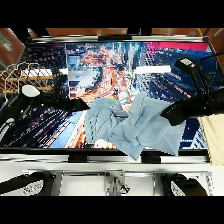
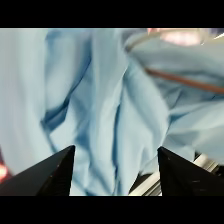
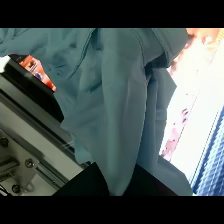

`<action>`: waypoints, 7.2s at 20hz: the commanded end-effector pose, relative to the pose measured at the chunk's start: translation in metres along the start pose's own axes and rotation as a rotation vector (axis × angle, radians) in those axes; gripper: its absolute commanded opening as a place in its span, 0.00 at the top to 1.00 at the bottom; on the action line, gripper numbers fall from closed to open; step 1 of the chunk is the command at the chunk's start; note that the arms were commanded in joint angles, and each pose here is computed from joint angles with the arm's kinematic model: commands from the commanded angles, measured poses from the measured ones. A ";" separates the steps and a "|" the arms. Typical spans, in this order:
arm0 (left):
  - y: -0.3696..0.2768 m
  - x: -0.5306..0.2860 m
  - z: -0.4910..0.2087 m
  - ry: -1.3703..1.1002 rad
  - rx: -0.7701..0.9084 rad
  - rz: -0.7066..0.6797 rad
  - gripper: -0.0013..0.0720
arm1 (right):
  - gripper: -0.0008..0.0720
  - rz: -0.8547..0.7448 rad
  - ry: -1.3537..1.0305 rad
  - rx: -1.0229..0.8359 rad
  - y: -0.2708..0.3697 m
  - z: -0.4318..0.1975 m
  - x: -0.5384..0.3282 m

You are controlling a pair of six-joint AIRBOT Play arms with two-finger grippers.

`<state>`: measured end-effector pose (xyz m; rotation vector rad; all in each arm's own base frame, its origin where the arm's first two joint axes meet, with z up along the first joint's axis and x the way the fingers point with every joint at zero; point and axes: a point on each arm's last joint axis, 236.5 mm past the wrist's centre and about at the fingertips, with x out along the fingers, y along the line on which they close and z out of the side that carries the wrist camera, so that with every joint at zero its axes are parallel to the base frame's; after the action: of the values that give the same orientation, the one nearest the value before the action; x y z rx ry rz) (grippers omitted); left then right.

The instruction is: Fold the shirts.

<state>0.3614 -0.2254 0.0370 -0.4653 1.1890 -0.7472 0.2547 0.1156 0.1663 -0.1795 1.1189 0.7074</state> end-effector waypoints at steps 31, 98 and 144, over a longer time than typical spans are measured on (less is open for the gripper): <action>-0.023 0.016 0.051 -0.097 0.064 -0.016 0.92 | 0.89 0.040 -0.110 -0.133 0.011 0.025 -0.002; -0.191 -0.272 0.131 -0.800 0.833 0.438 0.92 | 0.89 -0.469 -0.496 -0.981 0.028 0.156 -0.071; -0.107 -0.183 0.056 -0.332 0.419 0.300 0.21 | 0.89 -0.873 -0.523 -0.937 -0.008 0.191 -0.116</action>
<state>0.3360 -0.1673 0.2524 -0.0234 0.7536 -0.6318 0.3779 0.1431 0.3485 -1.1474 0.0904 0.3739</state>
